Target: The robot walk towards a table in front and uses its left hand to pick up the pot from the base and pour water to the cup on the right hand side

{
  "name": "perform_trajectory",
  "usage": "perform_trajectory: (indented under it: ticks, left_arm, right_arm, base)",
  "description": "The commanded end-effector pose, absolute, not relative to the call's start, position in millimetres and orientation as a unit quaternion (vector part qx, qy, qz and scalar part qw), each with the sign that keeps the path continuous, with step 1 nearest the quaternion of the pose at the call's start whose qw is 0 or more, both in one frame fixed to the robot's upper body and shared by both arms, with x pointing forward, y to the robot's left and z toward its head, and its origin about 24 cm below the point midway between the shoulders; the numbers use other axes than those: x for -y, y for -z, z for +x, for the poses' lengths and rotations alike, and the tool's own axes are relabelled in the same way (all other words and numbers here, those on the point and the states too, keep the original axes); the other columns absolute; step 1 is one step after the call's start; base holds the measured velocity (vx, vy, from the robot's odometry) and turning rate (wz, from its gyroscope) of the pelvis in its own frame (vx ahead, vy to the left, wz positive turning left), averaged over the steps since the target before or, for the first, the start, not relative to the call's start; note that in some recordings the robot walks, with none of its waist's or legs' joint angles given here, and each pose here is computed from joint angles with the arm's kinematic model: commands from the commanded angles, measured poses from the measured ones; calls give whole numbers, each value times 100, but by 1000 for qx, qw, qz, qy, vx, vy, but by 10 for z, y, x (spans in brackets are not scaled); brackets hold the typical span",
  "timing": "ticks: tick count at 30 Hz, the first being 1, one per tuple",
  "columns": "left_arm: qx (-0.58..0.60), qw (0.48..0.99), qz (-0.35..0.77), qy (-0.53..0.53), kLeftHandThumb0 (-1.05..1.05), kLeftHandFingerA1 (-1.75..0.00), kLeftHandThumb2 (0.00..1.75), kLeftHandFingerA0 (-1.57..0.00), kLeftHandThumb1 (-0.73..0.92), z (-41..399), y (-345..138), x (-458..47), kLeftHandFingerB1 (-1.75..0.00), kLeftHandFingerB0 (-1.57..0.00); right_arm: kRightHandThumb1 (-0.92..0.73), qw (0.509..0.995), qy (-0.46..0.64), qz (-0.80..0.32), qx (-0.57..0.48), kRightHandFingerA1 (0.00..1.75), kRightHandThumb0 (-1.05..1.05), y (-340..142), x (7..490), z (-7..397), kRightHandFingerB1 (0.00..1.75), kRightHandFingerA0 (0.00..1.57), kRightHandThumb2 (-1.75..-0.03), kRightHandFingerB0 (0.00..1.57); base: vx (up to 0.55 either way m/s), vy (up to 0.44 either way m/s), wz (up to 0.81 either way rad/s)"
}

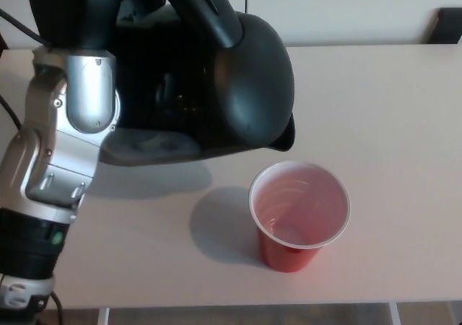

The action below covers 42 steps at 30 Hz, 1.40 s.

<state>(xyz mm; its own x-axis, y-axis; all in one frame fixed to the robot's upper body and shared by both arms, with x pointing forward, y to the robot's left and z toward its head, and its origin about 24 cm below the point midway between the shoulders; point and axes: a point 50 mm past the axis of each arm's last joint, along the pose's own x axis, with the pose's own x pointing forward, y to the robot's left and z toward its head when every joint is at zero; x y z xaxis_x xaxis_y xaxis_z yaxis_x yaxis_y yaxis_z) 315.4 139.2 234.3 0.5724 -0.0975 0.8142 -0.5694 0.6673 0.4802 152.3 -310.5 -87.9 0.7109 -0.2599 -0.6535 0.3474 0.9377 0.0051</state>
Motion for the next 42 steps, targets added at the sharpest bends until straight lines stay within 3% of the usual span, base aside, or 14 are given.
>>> perform_trajectory:
  ticks: [1,7,8,19,20,23,24,26,27,31,33,37,39,42]
  left_arm:
    - [507,760,376,-156,-8,-175,56,-85,58,3073,-2563,-1391,-175,-64]
    - [532,739,387,-147,-10,-175,56,-85,59,3032,-2595,-1369,-175,-64]
    - [570,688,428,-135,-16,-175,56,-85,59,2983,-2606,-1319,-175,-62]
    - [605,639,472,-55,-10,-173,58,-94,51,2818,-2446,-1116,-164,-70]
    - [606,631,481,-49,-9,-170,59,-96,49,2800,-2429,-1094,-154,-78]
    - [617,604,502,-43,-10,-169,59,-98,46,2752,-2384,-1044,-151,-81]
    - [621,599,503,-42,-11,-167,60,-99,45,2747,-2363,-1029,-138,-89]
    - [624,597,503,-40,-11,-167,60,-99,45,2742,-2337,-1014,-138,-89]
    - [624,596,504,-40,-13,-166,61,-101,44,2743,-2329,-1004,-128,-95]
    - [625,595,504,-39,-12,-168,61,-101,45,2735,-2324,-977,-128,-94]
    - [631,586,506,-35,-11,-164,61,-103,43,2731,-2344,-973,-107,-101]
    - [634,582,507,-34,-11,-164,61,-103,43,2731,-2348,-972,-107,-101]
    - [651,543,528,-52,-17,-169,58,-100,44,2747,-2370,-976,-131,-98]
    - [655,529,536,-57,-17,-170,58,-100,44,2762,-2376,-984,-131,-98]
  right_arm:
    - [-60,923,167,57,-341,44,-27,853,3161,1534,36,44,-58,32]
    - [-59,922,173,67,-341,44,-27,860,3154,1550,36,44,-57,32]
    - [-58,922,173,60,-340,44,-29,848,3155,1578,35,45,-57,33]
    - [-59,926,164,63,-335,44,-30,844,3152,1600,36,43,-57,33]
    - [-58,926,165,63,-335,44,-30,843,3154,1600,36,44,-57,33]
    - [-57,925,169,58,-337,43,-31,834,3153,1620,36,44,-57,35]
    - [-58,925,167,60,-336,43,-29,833,3153,1624,36,41,-57,32]
    - [-58,926,165,64,-334,43,-29,834,3155,1624,36,41,-57,32]
    - [-59,925,167,66,-334,45,-29,831,3152,1627,36,46,-57,33]
    - [-58,923,177,63,-336,44,-29,823,3149,1648,36,48,-57,34]
    - [-59,924,176,67,-333,45,-28,823,3147,1651,36,47,-58,33]
    - [-59,925,174,65,-333,45,-28,822,3147,1651,36,47,-58,33]
    - [-59,925,169,59,-334,44,-31,820,3152,1648,36,47,-58,33]
    - [-59,927,165,52,-333,44,-31,817,3152,1645,36,46,-58,32]
  base:
    - [0,0,0]
    - [0,0,0]
    - [0,0,0]
    - [0,0,0]
    - [0,0,0]
    - [0,0,0]
    - [0,0,0]
    - [0,0,0]
    - [0,0,0]
    - [0,0,0]
    - [0,0,0]
    - [0,0,0]
    - [0,0,0]
    - [0,0,0]
